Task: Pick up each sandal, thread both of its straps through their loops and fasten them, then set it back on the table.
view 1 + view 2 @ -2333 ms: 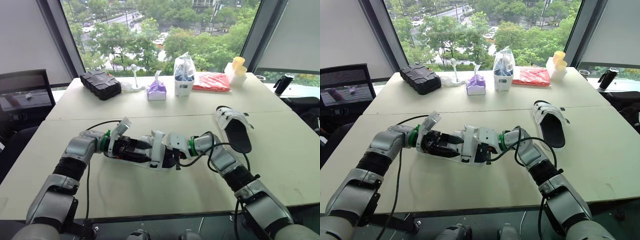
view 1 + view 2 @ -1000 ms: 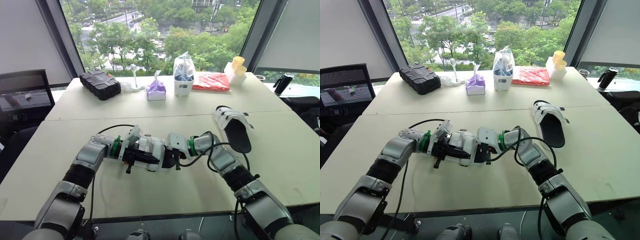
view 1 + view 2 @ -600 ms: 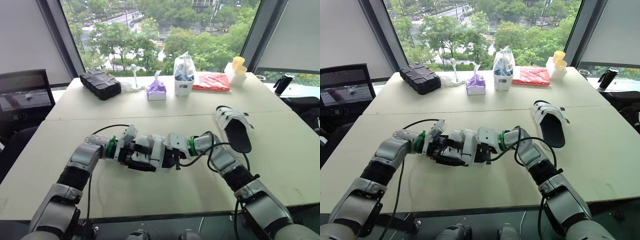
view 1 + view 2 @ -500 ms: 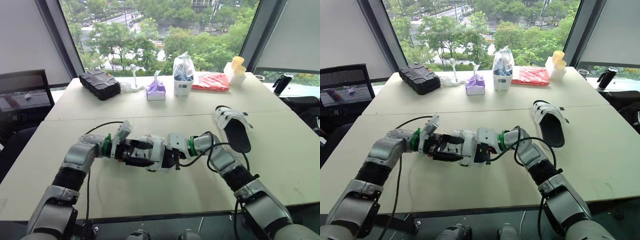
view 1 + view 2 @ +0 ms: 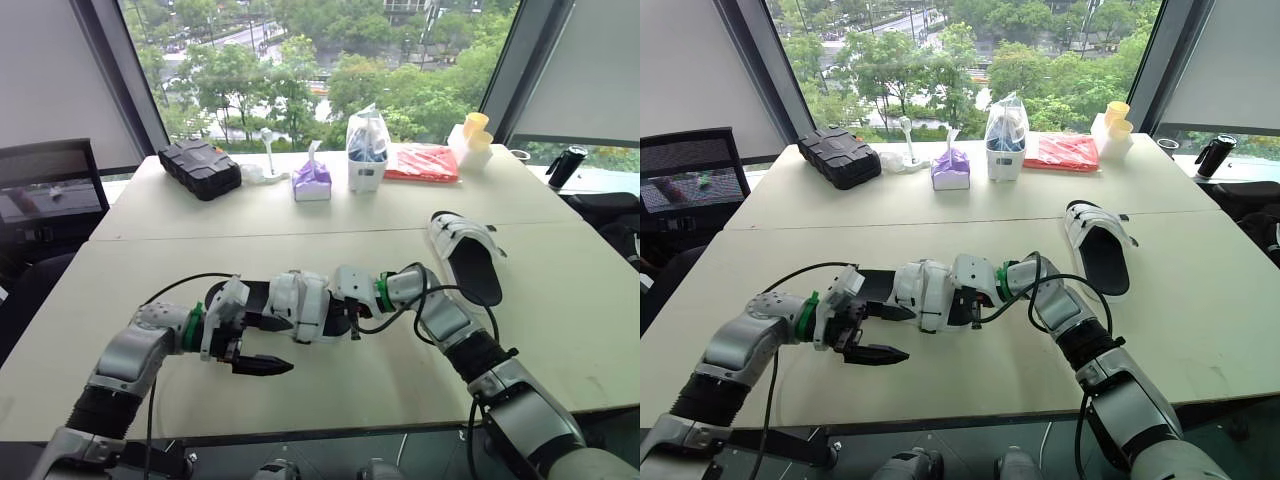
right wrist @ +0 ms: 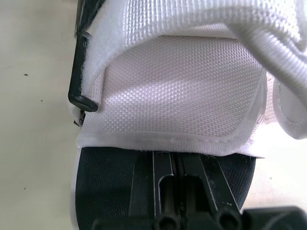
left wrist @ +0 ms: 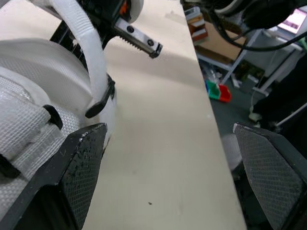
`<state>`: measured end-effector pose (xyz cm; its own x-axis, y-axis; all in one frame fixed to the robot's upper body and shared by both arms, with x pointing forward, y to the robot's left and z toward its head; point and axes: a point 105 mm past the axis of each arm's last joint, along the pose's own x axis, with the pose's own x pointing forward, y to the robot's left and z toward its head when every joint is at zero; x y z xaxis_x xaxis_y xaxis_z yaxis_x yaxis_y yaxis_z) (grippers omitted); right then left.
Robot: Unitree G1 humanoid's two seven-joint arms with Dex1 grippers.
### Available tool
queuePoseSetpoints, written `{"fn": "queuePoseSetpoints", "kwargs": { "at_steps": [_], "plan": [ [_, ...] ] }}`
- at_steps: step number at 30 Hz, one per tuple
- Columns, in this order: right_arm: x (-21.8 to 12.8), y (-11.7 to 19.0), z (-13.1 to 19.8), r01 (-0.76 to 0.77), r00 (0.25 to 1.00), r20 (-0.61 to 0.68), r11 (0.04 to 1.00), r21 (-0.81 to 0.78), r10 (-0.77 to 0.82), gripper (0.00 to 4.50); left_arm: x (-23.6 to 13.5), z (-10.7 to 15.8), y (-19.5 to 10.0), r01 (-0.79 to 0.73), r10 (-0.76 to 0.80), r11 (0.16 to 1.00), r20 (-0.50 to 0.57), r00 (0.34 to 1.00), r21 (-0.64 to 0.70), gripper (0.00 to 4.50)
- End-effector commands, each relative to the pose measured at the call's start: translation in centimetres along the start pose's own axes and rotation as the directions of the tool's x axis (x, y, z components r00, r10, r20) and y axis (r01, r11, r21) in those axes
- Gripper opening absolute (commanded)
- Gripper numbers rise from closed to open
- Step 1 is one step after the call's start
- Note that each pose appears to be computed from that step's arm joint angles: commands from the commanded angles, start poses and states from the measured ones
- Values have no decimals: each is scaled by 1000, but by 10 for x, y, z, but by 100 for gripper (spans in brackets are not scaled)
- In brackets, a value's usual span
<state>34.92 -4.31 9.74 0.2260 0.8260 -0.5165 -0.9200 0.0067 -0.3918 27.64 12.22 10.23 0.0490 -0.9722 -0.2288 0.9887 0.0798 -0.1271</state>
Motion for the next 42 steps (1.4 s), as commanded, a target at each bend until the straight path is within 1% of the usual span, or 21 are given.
{"fn": "queuePoseSetpoints", "kwargs": {
  "at_steps": [1, 8, 13, 14, 16, 18, 19, 23, 26, 28, 29, 30, 32, 36, 42],
  "plan": [
    [4, 8, -18, -31, 997, -74, 999, 33, 33, 0, 6, -5, 1, -4, 4, 999, -6, 1000, 47, 439],
    [3, 8, -19, -33, 996, -77, 999, 33, 35, 0, 17, -14, 9, -35, 35, 997, 8, 999, 65, 439],
    [4, 9, -19, -34, 996, -78, 999, 32, 36, 0, 29, -12, 8, -29, 27, 998, 41, 999, 49, 439],
    [4, 8, -19, -34, 996, -78, 999, 31, 36, 0, 32, -11, 8, -27, 25, 999, 48, 999, 41, 416],
    [4, 8, -19, -34, 996, -78, 999, 31, 36, 0, 35, -9, 8, -25, 23, 999, 60, 998, 30, 355],
    [4, 8, -19, -34, 996, -78, 999, 30, 36, 0, 36, -8, 7, -24, 23, 999, 70, 997, 23, 264],
    [4, 8, -19, -34, 996, -78, 999, 30, 36, 0, 37, -7, 7, -25, 24, 999, 73, 997, 20, 207],
    [4, 8, -18, -33, 996, -78, 999, 31, 36, 0, 38, -7, 8, -41, 40, 999, 73, 996, 3, 7],
    [4, 8, -18, -33, 996, -78, 999, 31, 35, 0, 38, -7, 8, -39, 39, 999, 72, 997, -4, 2],
    [4, 8, -18, -33, 996, -79, 999, 31, 35, 0, 37, -9, 3, -15, 17, 1000, 51, 999, -26, 2],
    [4, 9, -19, -33, 996, -79, 999, 31, 36, 0, 32, -18, -10, 58, -60, 996, -20, 998, -69, 2],
    [4, 9, -19, -33, 996, -79, 999, 32, 36, 0, 26, -27, -27, 141, -152, 984, -99, 983, -110, 2],
    [4, 9, -19, -36, 996, -79, 999, 31, 38, 0, 15, -28, -47, 234, -264, 952, -144, 954, -197, 2],
    [4, 9, -19, -39, 996, -79, 999, 29, 41, 0, 10, -12, -57, 285, -317, 933, -128, 940, -218, 2],
    [4, 9, -20, -40, 996, -83, 999, 22, 41, 0, 8, 26, -60, 327, -343, 925, -56, 938, -193, 2]
  ]
}}
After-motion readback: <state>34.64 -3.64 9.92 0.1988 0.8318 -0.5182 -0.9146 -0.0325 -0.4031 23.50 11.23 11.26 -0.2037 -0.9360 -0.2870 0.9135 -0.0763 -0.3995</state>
